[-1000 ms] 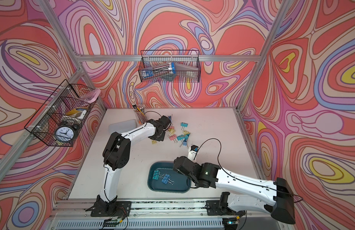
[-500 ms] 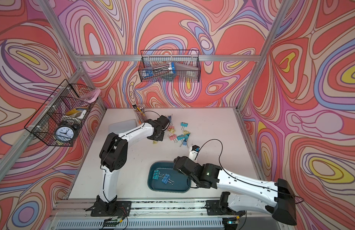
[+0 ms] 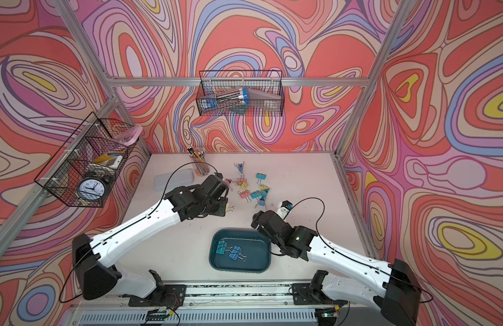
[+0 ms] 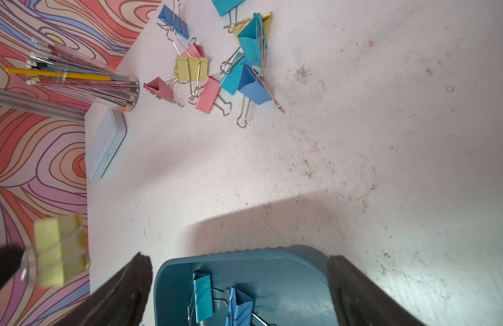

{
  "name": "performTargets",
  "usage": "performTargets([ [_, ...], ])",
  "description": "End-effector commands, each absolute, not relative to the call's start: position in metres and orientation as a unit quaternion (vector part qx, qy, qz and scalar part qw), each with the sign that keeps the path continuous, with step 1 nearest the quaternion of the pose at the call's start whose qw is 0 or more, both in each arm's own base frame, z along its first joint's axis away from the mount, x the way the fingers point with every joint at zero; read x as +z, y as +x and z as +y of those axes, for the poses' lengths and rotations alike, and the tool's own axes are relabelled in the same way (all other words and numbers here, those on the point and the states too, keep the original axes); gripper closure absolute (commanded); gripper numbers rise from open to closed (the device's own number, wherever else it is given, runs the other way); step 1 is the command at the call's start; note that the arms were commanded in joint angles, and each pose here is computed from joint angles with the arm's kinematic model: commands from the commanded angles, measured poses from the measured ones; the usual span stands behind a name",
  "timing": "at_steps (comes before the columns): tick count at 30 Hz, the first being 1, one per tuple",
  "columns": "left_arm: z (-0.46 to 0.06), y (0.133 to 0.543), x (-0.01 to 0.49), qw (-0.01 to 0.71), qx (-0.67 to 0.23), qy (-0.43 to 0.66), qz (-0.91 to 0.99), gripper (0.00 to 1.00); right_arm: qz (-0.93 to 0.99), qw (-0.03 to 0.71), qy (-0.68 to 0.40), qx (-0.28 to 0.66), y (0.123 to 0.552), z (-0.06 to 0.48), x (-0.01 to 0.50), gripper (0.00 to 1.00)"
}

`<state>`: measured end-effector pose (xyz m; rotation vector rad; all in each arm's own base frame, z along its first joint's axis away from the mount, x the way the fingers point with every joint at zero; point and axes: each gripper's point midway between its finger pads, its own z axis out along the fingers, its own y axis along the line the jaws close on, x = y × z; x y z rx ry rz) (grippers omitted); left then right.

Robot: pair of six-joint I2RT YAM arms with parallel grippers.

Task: Put the binder clips in the storage box
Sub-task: Pick up the binder clip at the center of the board, then place the binder clip in the storage box.

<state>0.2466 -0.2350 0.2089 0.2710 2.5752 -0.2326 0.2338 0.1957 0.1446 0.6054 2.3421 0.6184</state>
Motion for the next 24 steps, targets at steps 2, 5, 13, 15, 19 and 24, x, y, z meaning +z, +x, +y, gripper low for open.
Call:
performTargets([
  [2,-0.198,0.175,0.197,0.218,-0.038,0.067,0.973,1.0,0.889,0.309,0.239,0.24,0.234,0.19,0.136,0.02],
  [5,-0.188,0.133,0.188,0.188,-0.033,0.062,0.98,1.0,0.89,0.306,0.24,0.238,0.235,0.19,0.132,0.02],
  [13,-0.219,0.105,0.138,0.146,-0.108,0.051,0.982,1.0,0.895,0.29,0.237,0.242,0.237,0.199,0.121,0.02],
  [15,-0.227,0.116,0.14,0.171,-0.105,0.061,0.978,1.0,0.897,0.286,0.233,0.243,0.236,0.201,0.122,0.02],
  [19,-0.238,0.126,0.144,0.189,-0.089,0.081,0.975,1.0,0.899,0.283,0.232,0.239,0.235,0.2,0.122,0.02],
  [24,-0.23,0.129,0.121,0.19,-0.056,0.08,0.977,1.0,0.897,0.283,0.24,0.241,0.233,0.196,0.121,0.02],
])
